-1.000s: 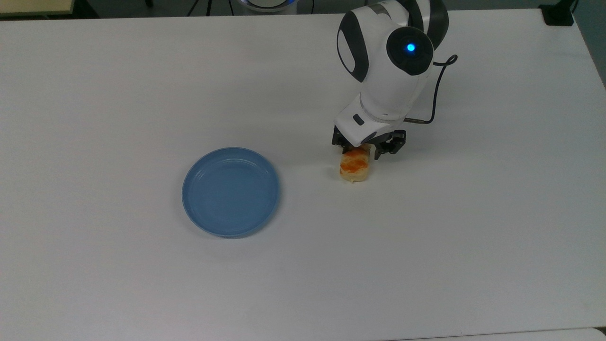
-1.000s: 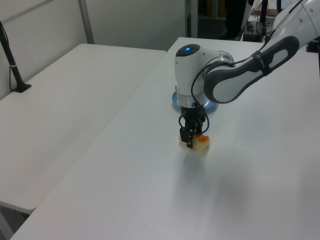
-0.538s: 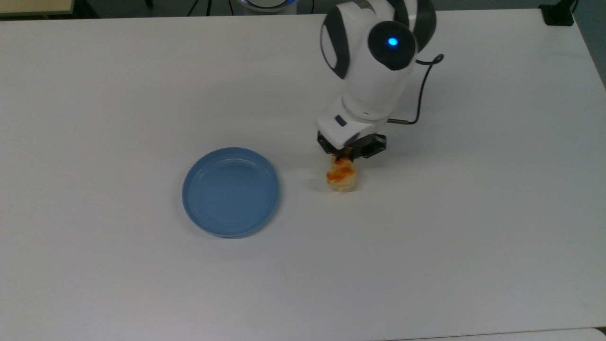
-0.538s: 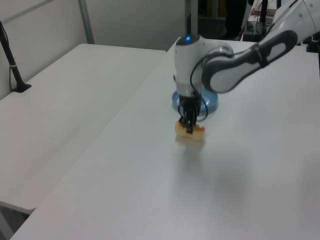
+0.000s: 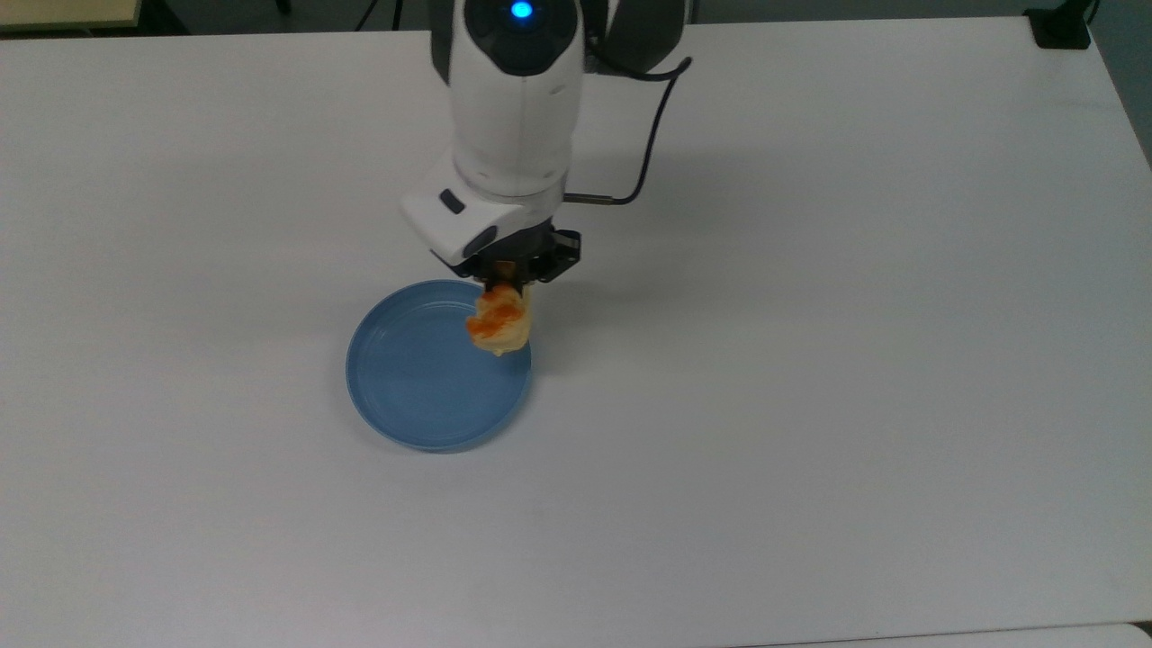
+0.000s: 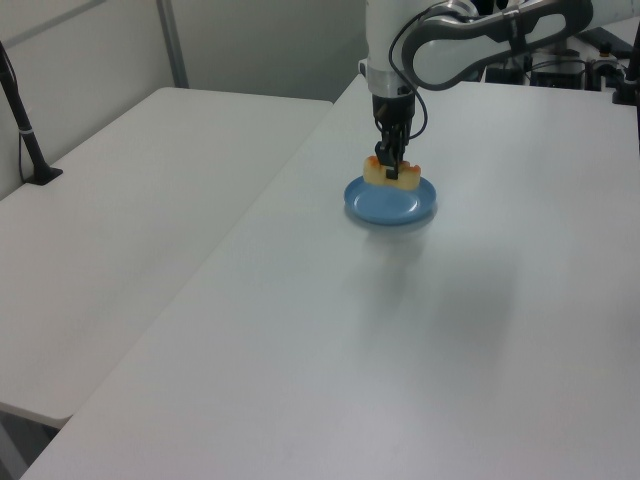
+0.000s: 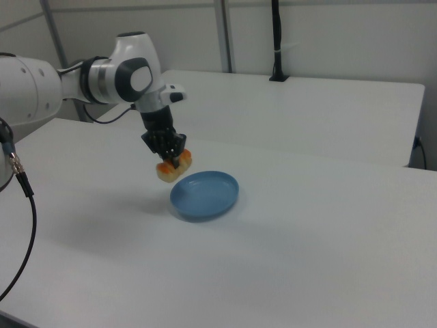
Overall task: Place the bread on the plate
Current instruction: 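Lift the bread roll and carry it over the blue plate, then lower the bread roll onto the plate and open the gripper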
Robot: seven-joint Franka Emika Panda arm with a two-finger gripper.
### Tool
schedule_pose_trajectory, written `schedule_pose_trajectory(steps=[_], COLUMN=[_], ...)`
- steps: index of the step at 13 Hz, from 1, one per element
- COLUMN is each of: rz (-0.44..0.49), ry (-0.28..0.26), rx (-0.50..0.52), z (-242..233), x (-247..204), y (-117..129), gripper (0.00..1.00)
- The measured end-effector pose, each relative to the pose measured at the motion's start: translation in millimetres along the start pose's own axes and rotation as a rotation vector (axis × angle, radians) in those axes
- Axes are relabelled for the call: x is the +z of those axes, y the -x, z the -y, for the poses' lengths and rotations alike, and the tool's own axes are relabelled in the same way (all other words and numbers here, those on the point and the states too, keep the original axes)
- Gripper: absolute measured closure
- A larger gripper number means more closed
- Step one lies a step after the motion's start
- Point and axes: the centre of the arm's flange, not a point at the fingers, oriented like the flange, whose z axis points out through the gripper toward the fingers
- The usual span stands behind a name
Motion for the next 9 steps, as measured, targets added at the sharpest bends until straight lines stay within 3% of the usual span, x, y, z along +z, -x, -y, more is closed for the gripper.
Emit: schedule_pose_trajectory(steps=[6, 9], rz=[-0.041, -0.044], ry=[0.034, 0.073], rx=[-0.136, -0.178], z=[-68.1, -65.4], x=[23.7, 59.2], y=[-13.0, -22.4], gripper=[0.71, 0.70])
